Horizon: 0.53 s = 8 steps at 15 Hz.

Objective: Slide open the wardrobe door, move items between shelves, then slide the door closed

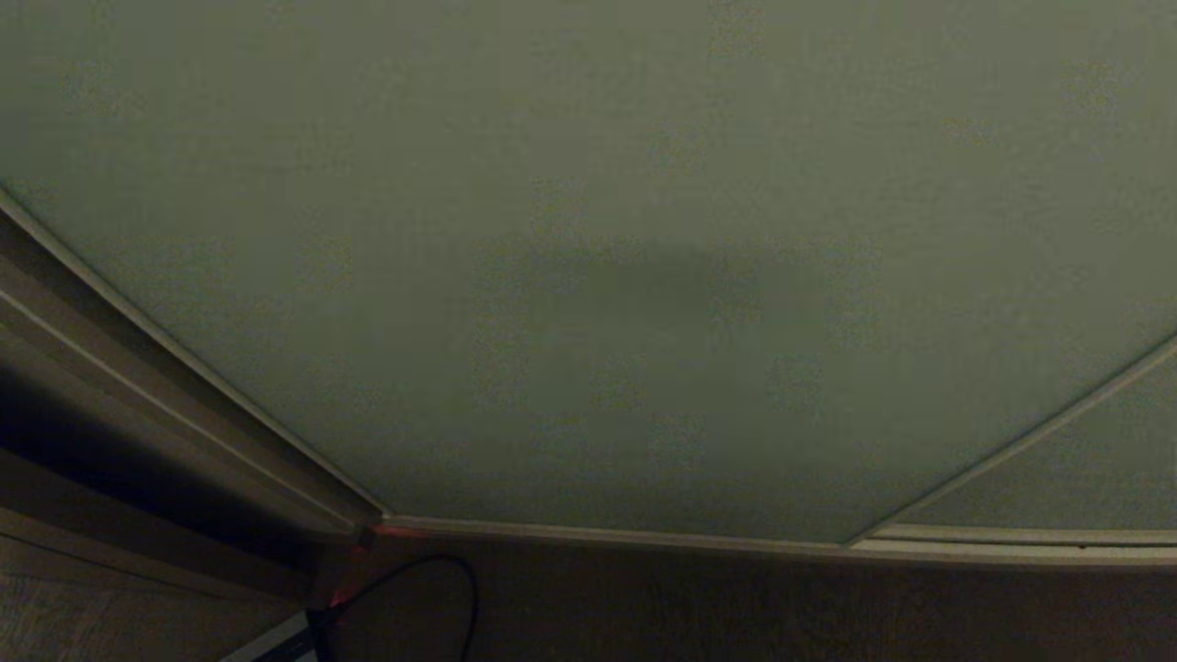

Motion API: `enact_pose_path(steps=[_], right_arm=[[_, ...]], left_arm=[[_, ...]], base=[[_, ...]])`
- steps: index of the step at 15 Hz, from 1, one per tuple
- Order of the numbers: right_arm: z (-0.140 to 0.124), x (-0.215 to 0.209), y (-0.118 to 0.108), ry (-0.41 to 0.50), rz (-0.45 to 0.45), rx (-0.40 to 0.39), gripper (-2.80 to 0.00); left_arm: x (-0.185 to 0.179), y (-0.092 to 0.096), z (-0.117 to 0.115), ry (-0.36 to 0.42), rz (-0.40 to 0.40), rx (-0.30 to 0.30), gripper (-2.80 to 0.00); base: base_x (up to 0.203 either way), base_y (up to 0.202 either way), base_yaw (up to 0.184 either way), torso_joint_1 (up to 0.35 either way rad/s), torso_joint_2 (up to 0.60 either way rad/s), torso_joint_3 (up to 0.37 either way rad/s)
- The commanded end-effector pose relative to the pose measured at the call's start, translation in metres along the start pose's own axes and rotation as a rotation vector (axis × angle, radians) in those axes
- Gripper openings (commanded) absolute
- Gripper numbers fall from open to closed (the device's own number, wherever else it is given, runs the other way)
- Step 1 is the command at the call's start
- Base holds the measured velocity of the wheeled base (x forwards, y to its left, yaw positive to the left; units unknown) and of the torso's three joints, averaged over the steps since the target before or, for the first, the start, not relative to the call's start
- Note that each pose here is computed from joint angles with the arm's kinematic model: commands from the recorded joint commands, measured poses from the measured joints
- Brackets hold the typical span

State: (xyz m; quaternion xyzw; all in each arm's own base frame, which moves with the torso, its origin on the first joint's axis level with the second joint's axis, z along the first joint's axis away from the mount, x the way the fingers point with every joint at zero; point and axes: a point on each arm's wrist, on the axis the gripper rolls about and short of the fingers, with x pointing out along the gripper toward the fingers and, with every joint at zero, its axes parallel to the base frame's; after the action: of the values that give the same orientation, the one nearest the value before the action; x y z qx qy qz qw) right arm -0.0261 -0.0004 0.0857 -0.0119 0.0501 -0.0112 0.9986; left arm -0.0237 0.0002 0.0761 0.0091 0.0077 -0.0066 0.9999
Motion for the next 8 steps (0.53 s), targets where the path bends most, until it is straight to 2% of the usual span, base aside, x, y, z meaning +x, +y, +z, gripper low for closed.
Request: enact_pose_path(steps=[1, 4, 8], right_arm=[[-0.0099, 0.0028, 0.0006, -0.066, 0.014, 0.001, -2.8], [-0.0106, 0.0046, 0.0007, -0.102, 0.018, -0.004, -2.8], [-0.0109, 0.0047, 0.0008, -0.099, 0.017, 0.013, -2.8]], left_arm=[[-0.0001, 0.0, -0.0001, -0.002, -0.001, 0.0, -2.8], [-0.0001, 0.0, -0.0001, -0.002, -0.001, 0.0, -2.8], [-0.0001, 0.0, -0.0001, -0.002, -0.001, 0.0, -2.8]], base=[[0.0, 0.0, 0.0, 0.0, 0.0, 0.0], [0.0, 0.0, 0.0, 0.0, 0.0, 0.0], [0.0, 0.0, 0.0, 0.0, 0.0, 0.0]])
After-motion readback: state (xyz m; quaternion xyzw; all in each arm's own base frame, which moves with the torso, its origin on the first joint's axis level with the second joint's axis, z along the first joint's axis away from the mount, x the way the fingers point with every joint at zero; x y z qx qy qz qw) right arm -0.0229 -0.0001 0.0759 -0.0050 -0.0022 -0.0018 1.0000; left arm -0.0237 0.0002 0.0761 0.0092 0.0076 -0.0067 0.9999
